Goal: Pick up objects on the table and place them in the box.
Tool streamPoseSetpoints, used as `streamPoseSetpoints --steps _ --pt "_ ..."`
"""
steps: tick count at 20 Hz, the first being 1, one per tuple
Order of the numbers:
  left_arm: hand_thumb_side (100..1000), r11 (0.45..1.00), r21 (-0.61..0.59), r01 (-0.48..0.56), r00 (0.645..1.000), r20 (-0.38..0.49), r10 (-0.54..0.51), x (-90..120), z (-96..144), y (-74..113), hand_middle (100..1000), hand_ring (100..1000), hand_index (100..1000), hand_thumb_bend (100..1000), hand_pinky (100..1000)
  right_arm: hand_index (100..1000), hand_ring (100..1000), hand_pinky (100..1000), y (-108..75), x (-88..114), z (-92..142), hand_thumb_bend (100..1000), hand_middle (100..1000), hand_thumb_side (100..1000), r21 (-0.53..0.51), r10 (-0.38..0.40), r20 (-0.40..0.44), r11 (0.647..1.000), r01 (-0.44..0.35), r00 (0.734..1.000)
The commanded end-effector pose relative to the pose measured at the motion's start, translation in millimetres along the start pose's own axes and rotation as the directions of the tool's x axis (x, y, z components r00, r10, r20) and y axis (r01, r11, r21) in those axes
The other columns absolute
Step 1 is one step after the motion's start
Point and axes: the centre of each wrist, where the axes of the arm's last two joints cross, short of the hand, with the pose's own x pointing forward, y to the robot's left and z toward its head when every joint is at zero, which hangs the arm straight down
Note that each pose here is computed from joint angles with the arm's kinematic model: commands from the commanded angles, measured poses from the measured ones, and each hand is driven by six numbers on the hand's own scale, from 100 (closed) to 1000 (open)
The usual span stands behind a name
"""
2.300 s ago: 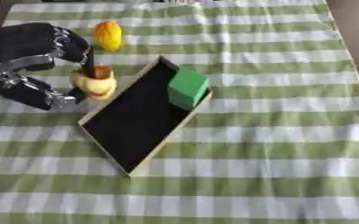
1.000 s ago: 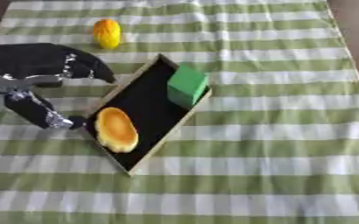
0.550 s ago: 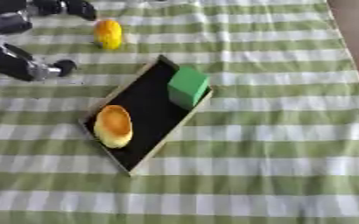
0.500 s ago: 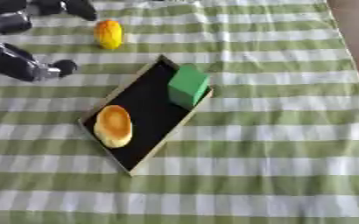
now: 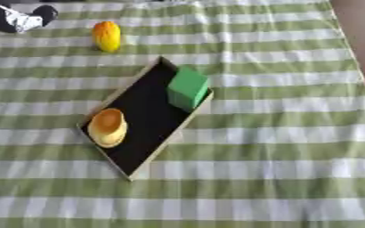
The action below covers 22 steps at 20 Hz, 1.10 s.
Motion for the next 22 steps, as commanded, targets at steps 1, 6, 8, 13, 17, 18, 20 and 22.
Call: streamPoseSetpoints --steps 1,6,8,13,17,18,20,22 --pt "216 1.000 0.012 0.011 0.999 -0.048 -0.010 -12.0 -2.7 8.8 837 893 914 408 835 752 889 873 -1.1 6.4 -10.3 100 629 492 0.029 0.006 0.043 1.000 -0.007 0.999" --pt "411 1.000 -0.021 0.015 0.996 -0.086 -0.016 -30.1 -8.7 -3.0 851 908 917 520 851 752 889 873 0.4 7.3 -14.1 100 629 493 0.032 0.000 0.057 0.999 -0.002 0.998" --pt "475 0.999 -0.040 0.012 0.994 -0.104 -0.016 -38.7 -8.4 -7.7 850 915 917 573 859 752 889 873 1.1 7.6 -15.5 100 628 492 0.033 -0.003 0.062 0.999 0.000 0.998" --pt "512 0.996 -0.086 0.010 0.982 -0.186 -0.026 -63.4 -2.4 -17.5 860 931 920 651 876 750 888 872 1.4 7.8 -16.3 100 625 495 0.033 -0.003 0.061 0.999 0.001 0.998" --pt "514 0.994 -0.107 -0.001 0.969 -0.247 -0.026 -80.0 1.3 -30.2 862 935 917 655 877 749 888 872 1.5 7.7 -16.0 100 623 499 0.029 -0.001 0.057 1.000 -0.001 0.998" --pt "526 0.993 -0.117 -0.002 0.966 -0.256 -0.029 -83.3 1.8 -34.2 862 935 917 640 875 748 887 872 1.4 7.6 -15.9 100 623 500 0.027 0.000 0.056 1.000 -0.002 0.998" --pt "543 0.991 -0.137 -0.005 0.963 -0.269 -0.033 -88.2 3.1 -40.2 865 936 919 635 874 748 886 871 1.3 7.6 -15.7 100 621 503 0.021 0.001 0.054 1.000 -0.002 0.999" --pt "536 0.989 -0.146 -0.007 0.958 -0.283 -0.035 -91.6 4.7 -43.4 865 936 920 635 874 747 886 872 1.7 7.3 -15.1 100 619 501 0.017 0.000 0.049 1.000 -0.001 0.999"
